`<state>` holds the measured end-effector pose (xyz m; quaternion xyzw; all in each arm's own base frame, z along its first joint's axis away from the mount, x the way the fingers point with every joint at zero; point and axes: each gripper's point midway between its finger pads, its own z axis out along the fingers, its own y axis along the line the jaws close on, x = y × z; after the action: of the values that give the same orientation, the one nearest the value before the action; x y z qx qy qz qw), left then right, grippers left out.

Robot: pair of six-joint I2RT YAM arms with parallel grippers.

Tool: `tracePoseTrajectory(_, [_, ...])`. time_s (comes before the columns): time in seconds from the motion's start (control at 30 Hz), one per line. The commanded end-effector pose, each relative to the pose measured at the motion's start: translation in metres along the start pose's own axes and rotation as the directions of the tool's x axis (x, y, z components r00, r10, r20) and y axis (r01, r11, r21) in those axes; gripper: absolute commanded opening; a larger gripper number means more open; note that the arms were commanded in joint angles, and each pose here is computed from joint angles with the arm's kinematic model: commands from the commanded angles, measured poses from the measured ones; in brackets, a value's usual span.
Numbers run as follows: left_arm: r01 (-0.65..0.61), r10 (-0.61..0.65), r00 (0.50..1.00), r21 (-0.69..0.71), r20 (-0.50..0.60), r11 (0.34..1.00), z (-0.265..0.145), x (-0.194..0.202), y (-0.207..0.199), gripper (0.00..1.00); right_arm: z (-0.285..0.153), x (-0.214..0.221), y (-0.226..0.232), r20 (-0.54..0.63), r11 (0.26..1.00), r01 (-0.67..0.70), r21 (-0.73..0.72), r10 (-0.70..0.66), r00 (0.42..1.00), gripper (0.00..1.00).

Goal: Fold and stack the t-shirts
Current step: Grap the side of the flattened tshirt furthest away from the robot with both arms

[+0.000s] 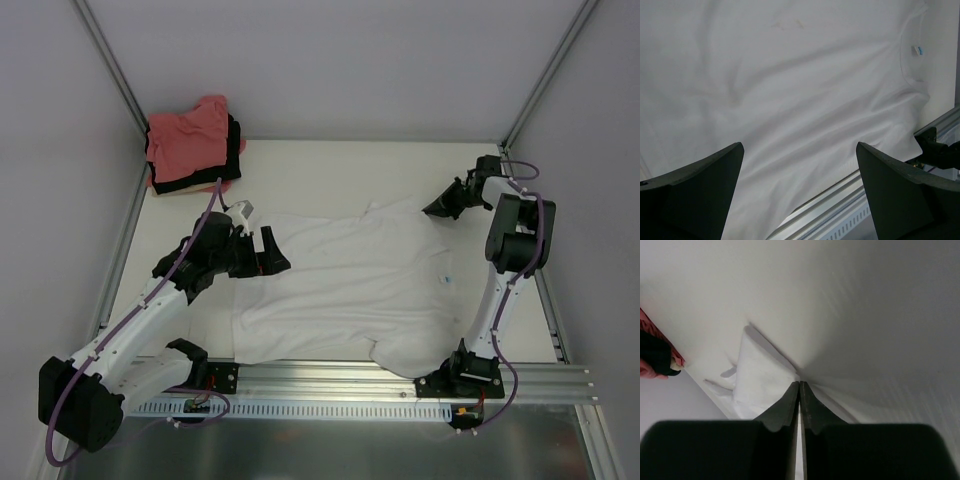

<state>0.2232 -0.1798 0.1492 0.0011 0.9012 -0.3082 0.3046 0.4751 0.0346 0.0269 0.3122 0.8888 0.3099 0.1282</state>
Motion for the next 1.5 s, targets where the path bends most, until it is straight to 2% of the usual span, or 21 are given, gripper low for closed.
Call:
tracePoseTrajectory(0.0, [-0.021, 0.021, 1.0, -0.003, -0.001, 1.0, -0.004, 0.004, 0.0, 0.99, 0.003, 0.007, 0.012, -0.033, 0.999, -0.009, -0.051, 0.007, 0.999, 0.05])
tracePoseTrajectory(0.03, [-0.021, 0.021, 1.0, -0.001, 0.002, 1.0, -0.005, 0.004, 0.0, 0.99, 0.003, 0.008, 0.013, -0.035, 0.999, -0.008, -0.052, 0.006, 0.999, 0.0])
tracePoseTrajectory(0.27, [-0.019, 0.019, 1.0, -0.009, 0.01, 1.0, -0.008, 0.006, 0.002, 0.99, -0.011, 0.014, 0.02, -0.031, 0.998, -0.001, -0.061, -0.001, 1.0, 0.01])
tracePoseTrajectory(0.43, [-0.013, 0.013, 1.0, -0.004, 0.012, 1.0, -0.008, 0.009, 0.003, 0.99, -0.049, 0.026, 0.043, 0.01, 0.993, 0.043, -0.112, -0.042, 0.999, 0.0])
tracePoseTrajectory(0.63, [-0.001, 0.001, 1.0, 0.016, 0.015, 1.0, -0.004, 0.012, 0.002, 0.99, -0.088, 0.07, 0.053, 0.005, 0.984, 0.091, -0.152, -0.091, 0.996, 0.0])
tracePoseTrajectory(0.97, [-0.01, 0.009, 1.0, 0.037, 0.023, 0.999, -0.004, 0.009, -0.002, 0.99, -0.116, 0.141, 0.018, -0.031, 0.985, 0.139, -0.104, -0.143, 0.989, 0.01])
tracePoseTrajectory(1.1, [-0.019, 0.018, 0.999, 0.043, 0.032, 0.999, -0.006, 0.006, -0.004, 0.99, -0.121, 0.169, -0.003, -0.041, 0.985, 0.146, -0.089, -0.15, 0.988, 0.14])
tracePoseTrajectory(1.23, [-0.024, 0.022, 0.999, 0.048, 0.035, 0.999, -0.007, 0.005, -0.005, 0.99, -0.12, 0.201, -0.029, -0.083, 0.988, 0.141, -0.064, -0.146, 0.986, 0.21])
tracePoseTrajectory(1.37, [-0.023, 0.021, 0.999, 0.047, 0.031, 0.999, -0.006, 0.007, -0.004, 0.99, -0.122, 0.216, -0.05, -0.094, 0.986, 0.166, -0.012, -0.167, 0.981, 0.46])
tracePoseTrajectory(1.47, [-0.02, 0.019, 0.999, 0.05, 0.026, 0.999, -0.005, 0.01, -0.003, 0.99, -0.125, 0.209, -0.052, -0.033, 0.983, 0.185, 0.012, -0.184, 0.982, 0.49])
